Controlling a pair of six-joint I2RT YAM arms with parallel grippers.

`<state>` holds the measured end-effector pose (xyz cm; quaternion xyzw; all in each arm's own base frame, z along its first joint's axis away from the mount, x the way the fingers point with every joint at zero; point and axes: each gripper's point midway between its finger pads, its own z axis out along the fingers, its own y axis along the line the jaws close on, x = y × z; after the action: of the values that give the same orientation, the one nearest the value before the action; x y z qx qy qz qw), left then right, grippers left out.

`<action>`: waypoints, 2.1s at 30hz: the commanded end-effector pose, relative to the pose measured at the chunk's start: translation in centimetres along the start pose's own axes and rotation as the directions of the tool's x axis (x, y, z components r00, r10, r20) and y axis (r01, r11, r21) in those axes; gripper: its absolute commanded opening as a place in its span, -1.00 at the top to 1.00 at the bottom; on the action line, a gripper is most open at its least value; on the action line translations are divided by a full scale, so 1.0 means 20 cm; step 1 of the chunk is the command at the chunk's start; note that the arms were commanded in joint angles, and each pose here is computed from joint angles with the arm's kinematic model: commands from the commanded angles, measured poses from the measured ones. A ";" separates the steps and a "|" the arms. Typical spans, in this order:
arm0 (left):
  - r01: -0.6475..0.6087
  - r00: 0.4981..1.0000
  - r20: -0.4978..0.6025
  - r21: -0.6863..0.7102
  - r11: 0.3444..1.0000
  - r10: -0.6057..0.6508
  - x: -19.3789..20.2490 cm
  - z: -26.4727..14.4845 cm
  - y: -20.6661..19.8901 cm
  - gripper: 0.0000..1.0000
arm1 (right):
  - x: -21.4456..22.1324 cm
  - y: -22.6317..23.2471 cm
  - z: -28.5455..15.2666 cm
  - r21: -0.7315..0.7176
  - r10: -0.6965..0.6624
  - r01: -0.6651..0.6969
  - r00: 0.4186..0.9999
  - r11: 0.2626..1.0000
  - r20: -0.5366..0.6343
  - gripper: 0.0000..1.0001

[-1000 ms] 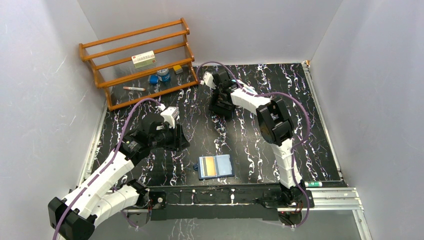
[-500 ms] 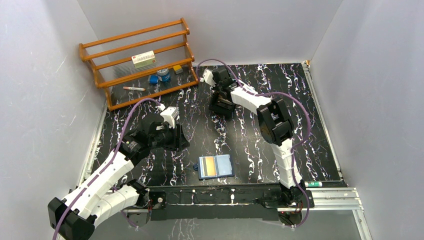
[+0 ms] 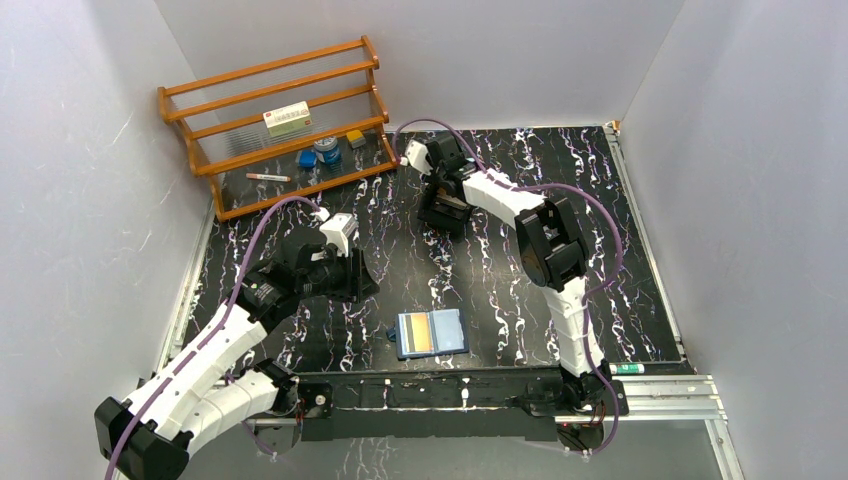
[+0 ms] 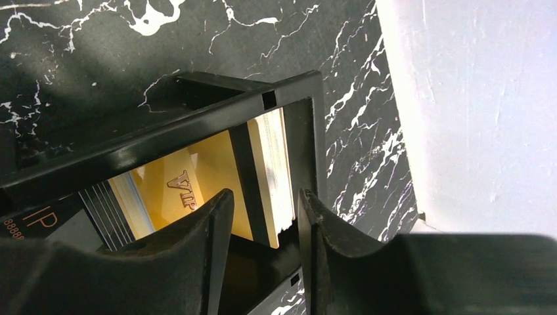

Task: Put the credit cards into the card holder
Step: Pick up the credit card from the storage box.

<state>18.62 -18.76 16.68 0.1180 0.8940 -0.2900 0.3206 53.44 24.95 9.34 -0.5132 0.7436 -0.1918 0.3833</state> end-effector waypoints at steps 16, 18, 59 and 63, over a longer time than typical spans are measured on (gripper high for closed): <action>-0.017 0.999 0.029 0.007 1.000 0.016 -0.05 -0.04 -0.02 0.14 | 0.01 -0.08 0.08 0.021 0.068 -0.069 0.998 0.997 0.013 0.20; -0.017 0.999 0.028 0.007 1.000 0.016 -0.05 -0.04 -0.02 0.14 | 0.01 -0.09 0.07 0.029 0.074 -0.074 0.997 0.997 0.013 0.27; 0.019 0.999 0.025 -0.021 1.000 -0.019 -0.04 -0.03 0.00 0.13 | -0.12 -0.19 -0.25 -0.070 0.238 -0.235 0.971 0.969 0.036 1.00; 0.081 0.996 0.029 -0.037 0.996 -0.080 -0.03 -0.03 0.01 0.13 | -0.15 -0.18 -0.38 -0.110 0.353 -0.345 0.934 0.932 0.058 1.00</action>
<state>18.73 -18.52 16.56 0.1014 0.8982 -0.2846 0.3193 52.01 24.36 10.53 -0.4565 0.8080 -0.1192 0.3529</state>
